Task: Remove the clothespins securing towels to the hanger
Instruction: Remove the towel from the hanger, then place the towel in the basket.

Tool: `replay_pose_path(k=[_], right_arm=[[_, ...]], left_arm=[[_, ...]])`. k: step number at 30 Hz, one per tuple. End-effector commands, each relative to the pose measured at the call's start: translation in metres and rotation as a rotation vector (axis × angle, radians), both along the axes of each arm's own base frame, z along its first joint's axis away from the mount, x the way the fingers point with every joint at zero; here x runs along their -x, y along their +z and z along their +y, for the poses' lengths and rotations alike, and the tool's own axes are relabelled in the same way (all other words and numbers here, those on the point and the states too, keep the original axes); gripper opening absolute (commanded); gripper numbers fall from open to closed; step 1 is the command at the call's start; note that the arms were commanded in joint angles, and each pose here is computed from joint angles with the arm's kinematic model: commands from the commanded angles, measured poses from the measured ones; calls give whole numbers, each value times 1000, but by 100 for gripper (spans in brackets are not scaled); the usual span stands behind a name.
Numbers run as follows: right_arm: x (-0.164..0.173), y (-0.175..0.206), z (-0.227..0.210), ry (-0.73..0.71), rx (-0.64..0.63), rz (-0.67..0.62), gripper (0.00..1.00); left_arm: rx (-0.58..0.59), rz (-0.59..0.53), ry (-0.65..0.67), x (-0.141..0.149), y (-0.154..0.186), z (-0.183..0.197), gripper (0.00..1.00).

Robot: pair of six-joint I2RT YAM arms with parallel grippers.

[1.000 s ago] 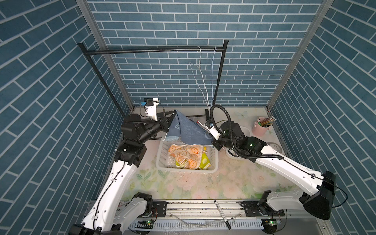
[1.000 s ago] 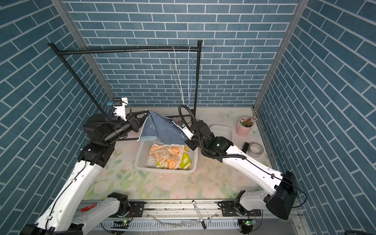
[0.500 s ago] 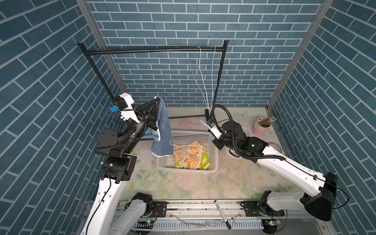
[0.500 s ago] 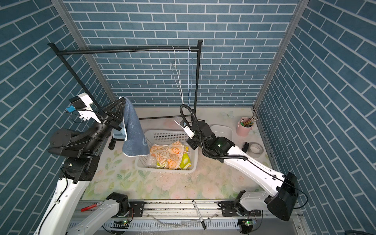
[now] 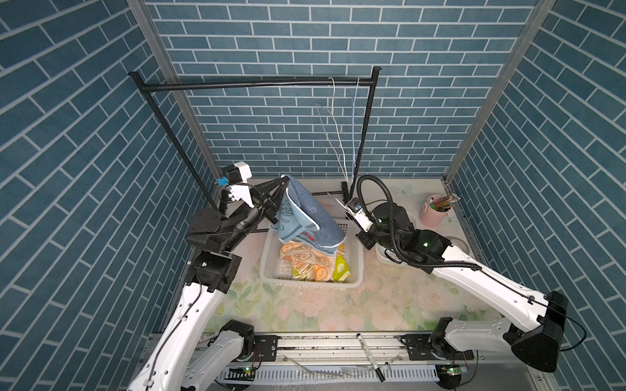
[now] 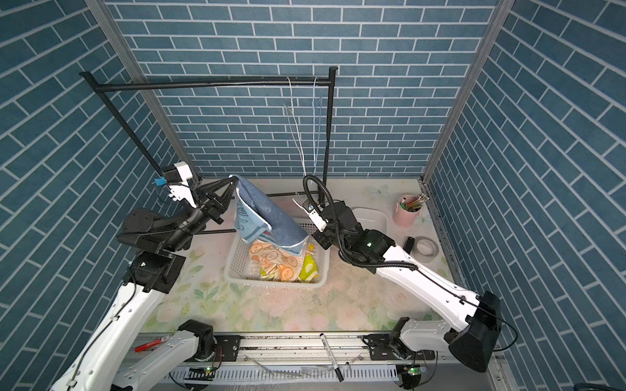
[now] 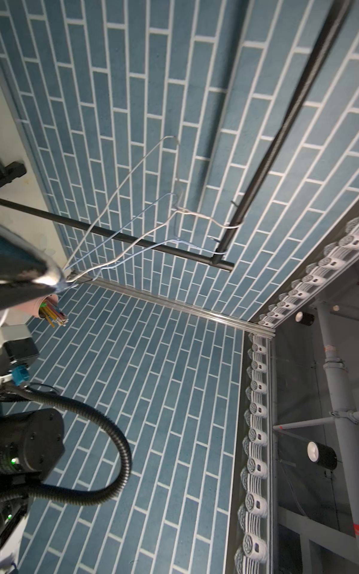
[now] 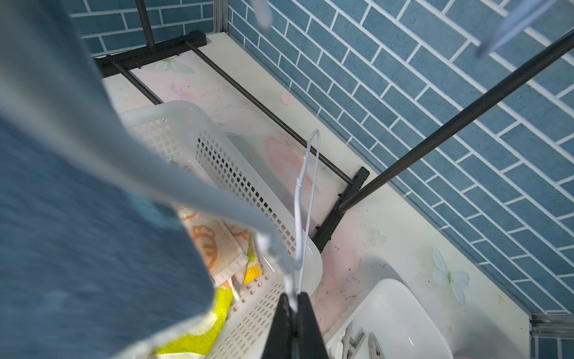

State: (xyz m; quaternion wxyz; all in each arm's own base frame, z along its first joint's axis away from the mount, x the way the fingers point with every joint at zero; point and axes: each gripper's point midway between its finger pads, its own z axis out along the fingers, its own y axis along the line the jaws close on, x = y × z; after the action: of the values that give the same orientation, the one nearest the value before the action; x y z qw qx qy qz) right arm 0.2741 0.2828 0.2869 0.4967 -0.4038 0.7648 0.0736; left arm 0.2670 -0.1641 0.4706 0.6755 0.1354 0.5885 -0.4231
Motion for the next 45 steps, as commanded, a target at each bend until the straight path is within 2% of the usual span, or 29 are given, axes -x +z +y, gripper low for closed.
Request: replay_pose_path(k=[1, 8, 12, 16, 17, 21, 26, 27, 30, 34, 37, 40, 45], right_arm=[[-2, 8, -10, -60, -45, -9, 0], [-2, 8, -12, -63, -43, -18, 0], [-2, 8, -11, -60, -47, -18, 0], [-2, 10, -8, -49, -56, -18, 0], [-2, 11, -8, -48, -59, -18, 0], [1, 13, -6, -31, -69, -16, 0], [11, 21, 4, 33, -124, 18, 0], [13, 23, 7, 48, -133, 26, 0], [16, 25, 11, 66, -149, 46, 0], [17, 29, 14, 76, -167, 58, 0], [20, 31, 19, 96, -186, 71, 0], [24, 33, 22, 114, -203, 91, 0], [35, 33, 28, 158, -226, 157, 0]], left_arm=[[-36, 126, -11, -9, -49, -10, 0], [-84, 381, 168, -19, -157, 14, 0], [-143, 509, 374, -20, -206, 49, 0], [-206, 584, 431, -18, -240, 59, 0], [-219, 603, 431, -18, -247, 59, 3], [-267, 637, 470, -17, -256, 67, 26], [-430, 552, 580, -13, -226, 90, 48], [-456, 519, 607, -11, -210, 96, 51], [-520, 444, 648, -6, -184, 105, 59], [-531, 336, 633, -4, -152, 102, 63], [-557, 228, 514, -4, -132, 78, 62], [-596, 118, 302, -2, -122, 39, 60], [-762, -124, 31, 10, -128, -20, 59]])
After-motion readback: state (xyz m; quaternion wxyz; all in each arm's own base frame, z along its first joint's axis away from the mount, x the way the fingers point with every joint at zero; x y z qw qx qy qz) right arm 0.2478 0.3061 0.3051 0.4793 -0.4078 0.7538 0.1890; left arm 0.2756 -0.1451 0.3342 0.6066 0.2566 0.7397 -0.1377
